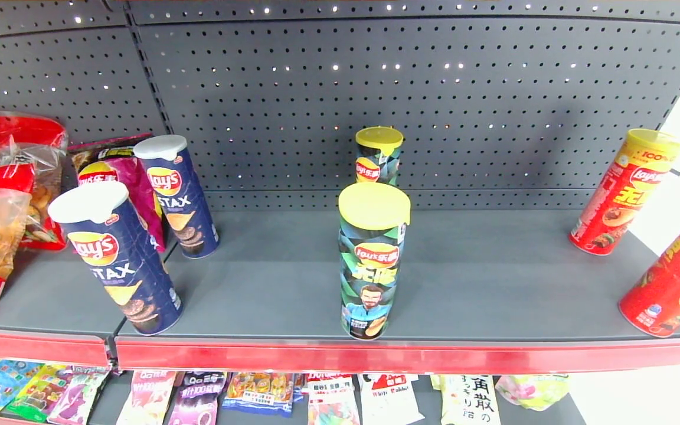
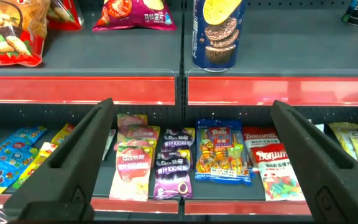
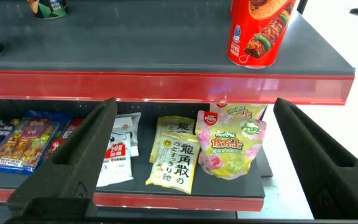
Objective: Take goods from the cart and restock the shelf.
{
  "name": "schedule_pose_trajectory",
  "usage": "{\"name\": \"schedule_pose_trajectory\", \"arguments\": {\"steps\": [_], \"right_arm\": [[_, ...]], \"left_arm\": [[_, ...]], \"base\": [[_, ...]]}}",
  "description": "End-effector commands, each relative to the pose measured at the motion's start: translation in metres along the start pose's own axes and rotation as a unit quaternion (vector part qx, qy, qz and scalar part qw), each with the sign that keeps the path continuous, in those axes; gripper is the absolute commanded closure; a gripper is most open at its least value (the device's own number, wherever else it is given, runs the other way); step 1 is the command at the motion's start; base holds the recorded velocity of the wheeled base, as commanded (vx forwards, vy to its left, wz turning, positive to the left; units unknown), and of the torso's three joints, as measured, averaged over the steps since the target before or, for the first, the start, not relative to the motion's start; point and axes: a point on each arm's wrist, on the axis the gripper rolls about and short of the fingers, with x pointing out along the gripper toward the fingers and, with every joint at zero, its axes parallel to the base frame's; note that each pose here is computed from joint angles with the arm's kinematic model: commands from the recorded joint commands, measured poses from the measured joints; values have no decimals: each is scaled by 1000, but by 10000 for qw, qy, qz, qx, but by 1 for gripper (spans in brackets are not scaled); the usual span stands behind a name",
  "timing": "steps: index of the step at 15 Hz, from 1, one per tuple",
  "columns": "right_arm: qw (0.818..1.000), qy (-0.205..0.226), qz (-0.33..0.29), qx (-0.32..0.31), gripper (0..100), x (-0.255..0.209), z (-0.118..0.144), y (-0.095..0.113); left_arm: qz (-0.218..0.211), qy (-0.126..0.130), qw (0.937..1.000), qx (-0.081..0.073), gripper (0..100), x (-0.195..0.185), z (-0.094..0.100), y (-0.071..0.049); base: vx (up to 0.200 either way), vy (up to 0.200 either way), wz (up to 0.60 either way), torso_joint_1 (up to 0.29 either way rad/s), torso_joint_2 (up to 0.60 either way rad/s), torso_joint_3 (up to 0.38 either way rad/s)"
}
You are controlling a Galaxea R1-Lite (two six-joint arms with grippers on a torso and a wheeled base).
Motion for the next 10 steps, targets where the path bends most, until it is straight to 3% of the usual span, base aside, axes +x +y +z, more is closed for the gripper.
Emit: {"name": "schedule_pose_trajectory", "arguments": {"steps": [1, 10], "right_arm": [[10000, -8, -2, 3, 0, 0, 0, 0], [10000, 0, -2, -5, 0, 0, 0, 0]], "left_arm": [[5, 8, 10000, -1, 0, 0, 0, 0], [5, 8, 10000, -1, 0, 0, 0, 0]], "base": [[0, 0, 0, 0, 0, 0], [0, 0, 0, 0, 0, 0]]}}
